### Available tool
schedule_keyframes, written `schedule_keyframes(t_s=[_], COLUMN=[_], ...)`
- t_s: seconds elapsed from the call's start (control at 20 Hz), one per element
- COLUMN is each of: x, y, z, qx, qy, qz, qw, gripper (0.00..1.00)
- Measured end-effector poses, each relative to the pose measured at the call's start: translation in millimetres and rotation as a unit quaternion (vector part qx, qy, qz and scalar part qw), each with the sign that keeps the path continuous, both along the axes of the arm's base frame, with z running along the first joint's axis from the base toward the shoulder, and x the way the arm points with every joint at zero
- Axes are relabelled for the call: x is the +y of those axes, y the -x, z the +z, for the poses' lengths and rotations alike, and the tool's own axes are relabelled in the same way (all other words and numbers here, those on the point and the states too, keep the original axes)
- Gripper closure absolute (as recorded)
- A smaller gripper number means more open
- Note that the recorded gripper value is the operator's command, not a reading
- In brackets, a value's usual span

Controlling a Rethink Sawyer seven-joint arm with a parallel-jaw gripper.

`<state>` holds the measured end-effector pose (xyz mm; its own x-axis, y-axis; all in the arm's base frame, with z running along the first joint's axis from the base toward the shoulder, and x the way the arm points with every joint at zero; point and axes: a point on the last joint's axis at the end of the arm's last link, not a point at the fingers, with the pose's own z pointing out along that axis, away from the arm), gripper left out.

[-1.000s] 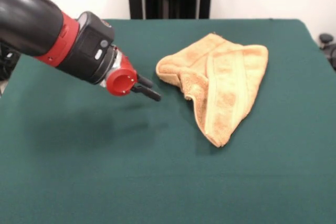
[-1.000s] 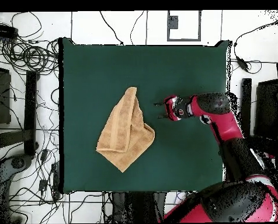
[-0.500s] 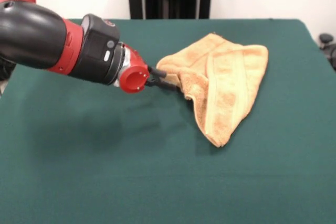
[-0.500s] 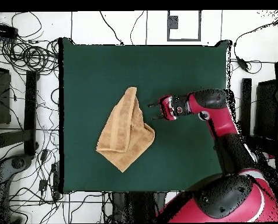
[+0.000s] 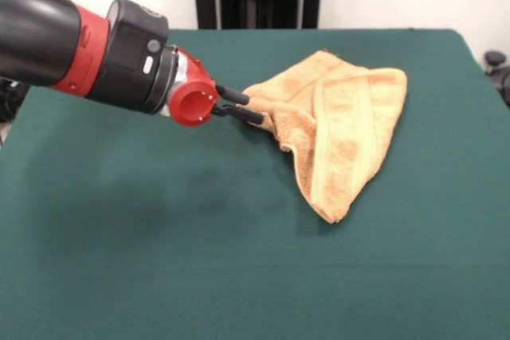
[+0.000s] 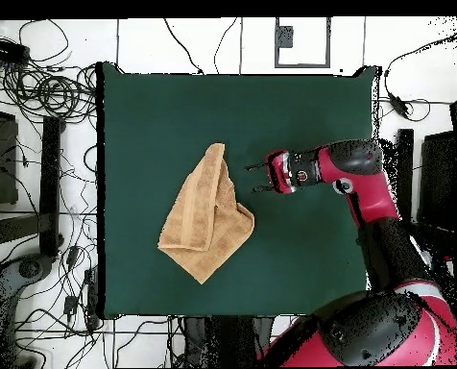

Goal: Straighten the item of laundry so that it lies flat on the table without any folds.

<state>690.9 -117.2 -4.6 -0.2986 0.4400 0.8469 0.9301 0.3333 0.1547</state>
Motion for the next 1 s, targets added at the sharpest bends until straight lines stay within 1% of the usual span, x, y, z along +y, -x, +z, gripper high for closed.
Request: schedule_keyframes(t_s=[0.05,0.2,0.3,0.5,0.7,0.8,0.85,1.0], x=[-1.9,-1.8,0.8,7.2,12.4,14.0,16.6,21.7], y=[-3.0,-4.9,-6.9,-10.1,-12.7,-12.1,-11.2,-8.0], z=[6.6,12.5,17.9,20.4,16.6,14.6,14.4,14.6], qx=[-0.004,-0.008,-0.014,-0.031,-0.058,-0.066,-0.071,-0.073], qy=[0.002,0.006,0.016,0.049,0.097,0.110,0.115,0.112], qz=[-0.001,0.001,0.010,0.021,0.025,0.024,0.021,0.018], qw=[1.0000,1.0000,0.9997,0.9981,0.9932,0.9915,0.9907,0.9908], gripper=[0.00,0.00,0.00,0.00,0.00,0.00,0.00,0.00])
